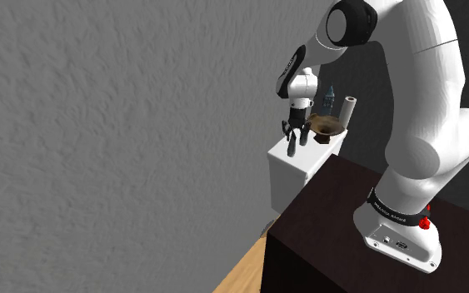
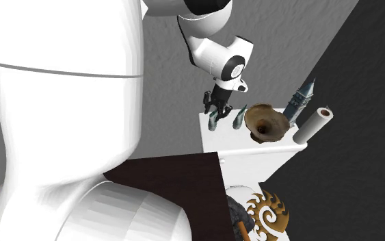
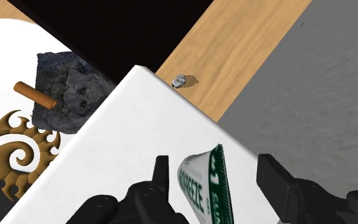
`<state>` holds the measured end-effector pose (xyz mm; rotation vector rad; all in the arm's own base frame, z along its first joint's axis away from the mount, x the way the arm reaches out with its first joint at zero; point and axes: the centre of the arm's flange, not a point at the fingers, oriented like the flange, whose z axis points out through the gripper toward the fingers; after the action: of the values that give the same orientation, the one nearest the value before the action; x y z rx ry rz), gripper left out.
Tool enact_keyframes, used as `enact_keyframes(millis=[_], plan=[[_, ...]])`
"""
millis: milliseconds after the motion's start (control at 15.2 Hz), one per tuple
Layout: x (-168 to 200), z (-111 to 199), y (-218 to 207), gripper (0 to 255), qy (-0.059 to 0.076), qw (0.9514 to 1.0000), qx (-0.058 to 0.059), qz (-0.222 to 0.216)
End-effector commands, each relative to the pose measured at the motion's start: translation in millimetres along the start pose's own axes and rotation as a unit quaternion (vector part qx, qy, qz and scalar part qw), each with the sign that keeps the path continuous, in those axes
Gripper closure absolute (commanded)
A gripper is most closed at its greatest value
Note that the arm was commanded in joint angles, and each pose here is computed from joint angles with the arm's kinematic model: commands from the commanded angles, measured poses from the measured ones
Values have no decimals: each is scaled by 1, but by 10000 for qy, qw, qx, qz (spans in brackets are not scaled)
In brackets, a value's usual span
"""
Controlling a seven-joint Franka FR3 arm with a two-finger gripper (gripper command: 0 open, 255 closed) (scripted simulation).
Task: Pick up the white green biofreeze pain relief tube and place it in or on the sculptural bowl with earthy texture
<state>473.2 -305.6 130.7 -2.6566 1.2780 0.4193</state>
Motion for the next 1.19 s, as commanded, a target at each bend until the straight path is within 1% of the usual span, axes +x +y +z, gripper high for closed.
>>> enact_keyframes(millis=[0,528,1122], plan=[[0,0,0,255,0,10000,0,0],[0,0,0,255,0,10000,0,0],[-15,-45,-1,255,0,10000,0,0]])
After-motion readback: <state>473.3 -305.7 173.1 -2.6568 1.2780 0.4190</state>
